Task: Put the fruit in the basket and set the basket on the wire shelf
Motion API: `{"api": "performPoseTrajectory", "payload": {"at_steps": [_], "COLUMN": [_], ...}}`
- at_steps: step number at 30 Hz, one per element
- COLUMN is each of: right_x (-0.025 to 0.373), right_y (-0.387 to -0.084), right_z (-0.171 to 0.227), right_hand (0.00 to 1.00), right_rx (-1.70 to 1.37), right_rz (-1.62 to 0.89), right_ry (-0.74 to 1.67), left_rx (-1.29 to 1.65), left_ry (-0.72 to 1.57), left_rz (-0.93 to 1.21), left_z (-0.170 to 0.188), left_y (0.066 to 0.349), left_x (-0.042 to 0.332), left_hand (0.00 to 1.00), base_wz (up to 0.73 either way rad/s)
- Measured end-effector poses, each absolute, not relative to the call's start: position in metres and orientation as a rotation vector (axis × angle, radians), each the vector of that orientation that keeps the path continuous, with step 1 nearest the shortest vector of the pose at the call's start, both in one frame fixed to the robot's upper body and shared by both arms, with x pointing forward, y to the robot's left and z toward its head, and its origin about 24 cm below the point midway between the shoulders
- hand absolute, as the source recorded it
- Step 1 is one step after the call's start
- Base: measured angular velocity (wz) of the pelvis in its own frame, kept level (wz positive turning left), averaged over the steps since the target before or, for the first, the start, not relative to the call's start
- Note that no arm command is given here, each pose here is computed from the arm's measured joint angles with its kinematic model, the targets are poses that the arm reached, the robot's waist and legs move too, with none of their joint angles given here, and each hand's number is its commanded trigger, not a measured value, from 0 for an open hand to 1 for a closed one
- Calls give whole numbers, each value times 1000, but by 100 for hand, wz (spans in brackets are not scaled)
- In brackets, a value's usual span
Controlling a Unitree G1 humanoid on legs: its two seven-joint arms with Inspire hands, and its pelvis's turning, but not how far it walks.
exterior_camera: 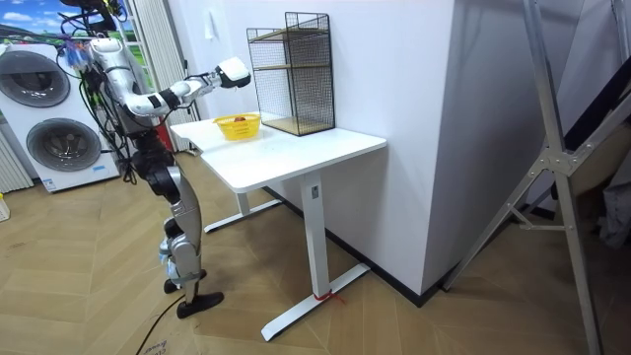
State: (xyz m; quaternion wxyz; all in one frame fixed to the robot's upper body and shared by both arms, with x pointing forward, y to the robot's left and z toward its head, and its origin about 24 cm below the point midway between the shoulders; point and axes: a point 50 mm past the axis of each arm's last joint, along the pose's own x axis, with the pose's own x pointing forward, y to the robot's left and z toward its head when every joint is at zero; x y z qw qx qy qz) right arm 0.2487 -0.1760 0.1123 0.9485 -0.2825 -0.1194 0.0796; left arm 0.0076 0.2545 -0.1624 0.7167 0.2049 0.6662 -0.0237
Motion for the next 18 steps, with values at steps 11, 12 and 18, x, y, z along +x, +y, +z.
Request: {"api": "performPoseTrajectory", "payload": {"at_steps": [11,12,18], "right_x": [245,244,244], "right_y": [-148,-146,-141], "right_z": [95,93,84], "right_hand": [0,0,0], "right_rx": [-651,-650,-683], "right_rz": [350,364,389], "right_ry": [-186,-179,-152], "left_rx": [450,450,451], "left_ry": [1472,1471,1455], "left_rz": [-116,-118,-120], "left_z": [-164,-164,-164], "left_y": [249,249,248], "left_x": [13,13,19], "left_hand": [0,0,0], "base_wz": [1,0,0]}}
